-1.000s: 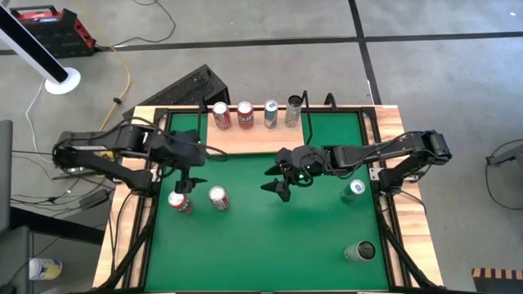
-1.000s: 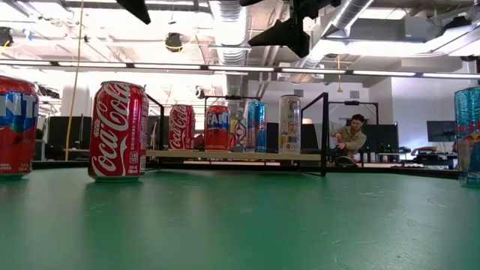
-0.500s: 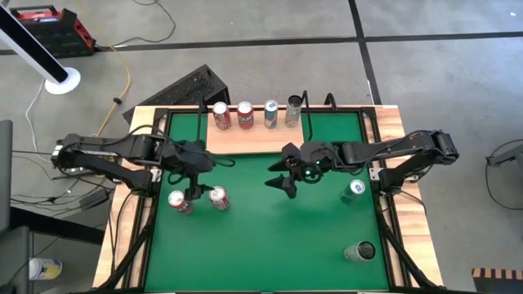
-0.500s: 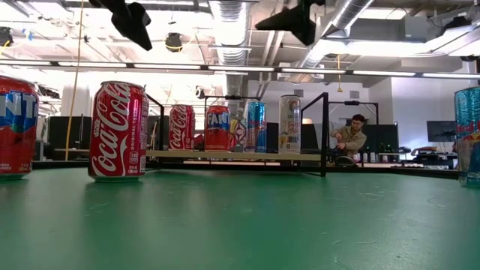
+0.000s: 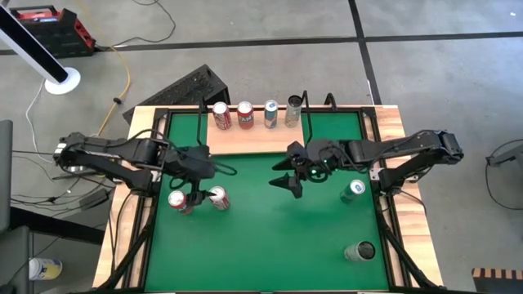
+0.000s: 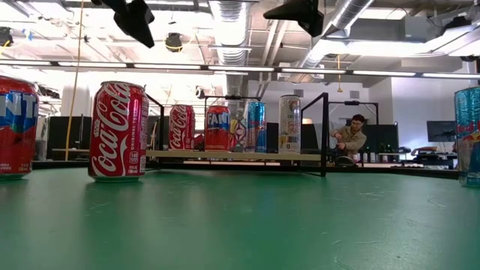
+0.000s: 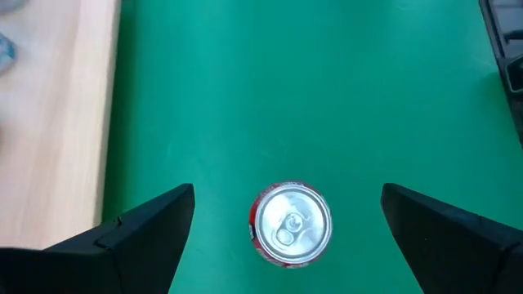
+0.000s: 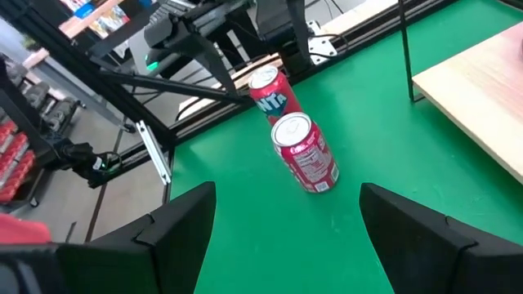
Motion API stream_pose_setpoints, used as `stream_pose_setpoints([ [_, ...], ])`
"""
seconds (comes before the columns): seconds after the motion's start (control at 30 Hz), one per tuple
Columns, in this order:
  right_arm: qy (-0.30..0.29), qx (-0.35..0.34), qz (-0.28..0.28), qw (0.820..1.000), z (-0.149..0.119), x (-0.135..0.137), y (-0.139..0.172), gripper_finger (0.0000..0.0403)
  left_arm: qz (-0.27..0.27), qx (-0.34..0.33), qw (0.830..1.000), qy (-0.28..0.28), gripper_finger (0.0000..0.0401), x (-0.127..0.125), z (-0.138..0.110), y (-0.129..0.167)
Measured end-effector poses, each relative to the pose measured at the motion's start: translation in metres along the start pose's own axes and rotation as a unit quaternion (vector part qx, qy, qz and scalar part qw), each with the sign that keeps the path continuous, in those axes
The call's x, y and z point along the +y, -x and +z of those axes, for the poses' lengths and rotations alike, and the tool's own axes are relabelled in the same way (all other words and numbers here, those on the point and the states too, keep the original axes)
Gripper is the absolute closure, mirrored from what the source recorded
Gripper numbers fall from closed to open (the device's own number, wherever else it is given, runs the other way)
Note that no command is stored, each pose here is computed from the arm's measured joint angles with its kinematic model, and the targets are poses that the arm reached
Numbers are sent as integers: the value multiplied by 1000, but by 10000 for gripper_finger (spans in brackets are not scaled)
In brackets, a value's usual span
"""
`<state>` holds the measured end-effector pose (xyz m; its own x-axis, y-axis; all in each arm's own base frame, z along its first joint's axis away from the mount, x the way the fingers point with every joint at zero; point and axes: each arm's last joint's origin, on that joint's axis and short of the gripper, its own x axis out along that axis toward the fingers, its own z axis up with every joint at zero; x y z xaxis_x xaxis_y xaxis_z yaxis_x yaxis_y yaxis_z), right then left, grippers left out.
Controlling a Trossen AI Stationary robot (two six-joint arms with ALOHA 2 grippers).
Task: Place canned beverage on shelf
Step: Put the red-black soda can on the shelf aligned with the other red-black soda can
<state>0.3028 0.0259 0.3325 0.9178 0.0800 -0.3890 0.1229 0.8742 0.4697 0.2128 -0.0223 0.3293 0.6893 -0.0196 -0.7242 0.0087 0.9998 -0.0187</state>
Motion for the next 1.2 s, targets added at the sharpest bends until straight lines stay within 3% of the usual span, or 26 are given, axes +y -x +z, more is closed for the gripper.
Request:
stream_pose_setpoints([
  [0.47,19,6,0,1000,-2,2,0,77,30,-47,998,-19,24,-15,1,1],
  [0.63,21,6,-1,1000,-2,2,0,77,2,-78,997,18,24,-15,-22,-12],
  [0.77,19,4,-3,1000,-1,0,0,77,10,-96,995,30,24,-11,-36,-13],
  [0.93,15,-1,-12,1000,2,-6,0,77,11,-75,997,22,24,-9,-56,-29],
  [1.03,11,-6,-18,1000,5,-10,0,77,-16,-85,996,34,24,-11,-61,-36],
  [1.2,7,-10,-26,1000,8,-15,0,77,-17,-100,994,31,24,-11,-63,-41],
])
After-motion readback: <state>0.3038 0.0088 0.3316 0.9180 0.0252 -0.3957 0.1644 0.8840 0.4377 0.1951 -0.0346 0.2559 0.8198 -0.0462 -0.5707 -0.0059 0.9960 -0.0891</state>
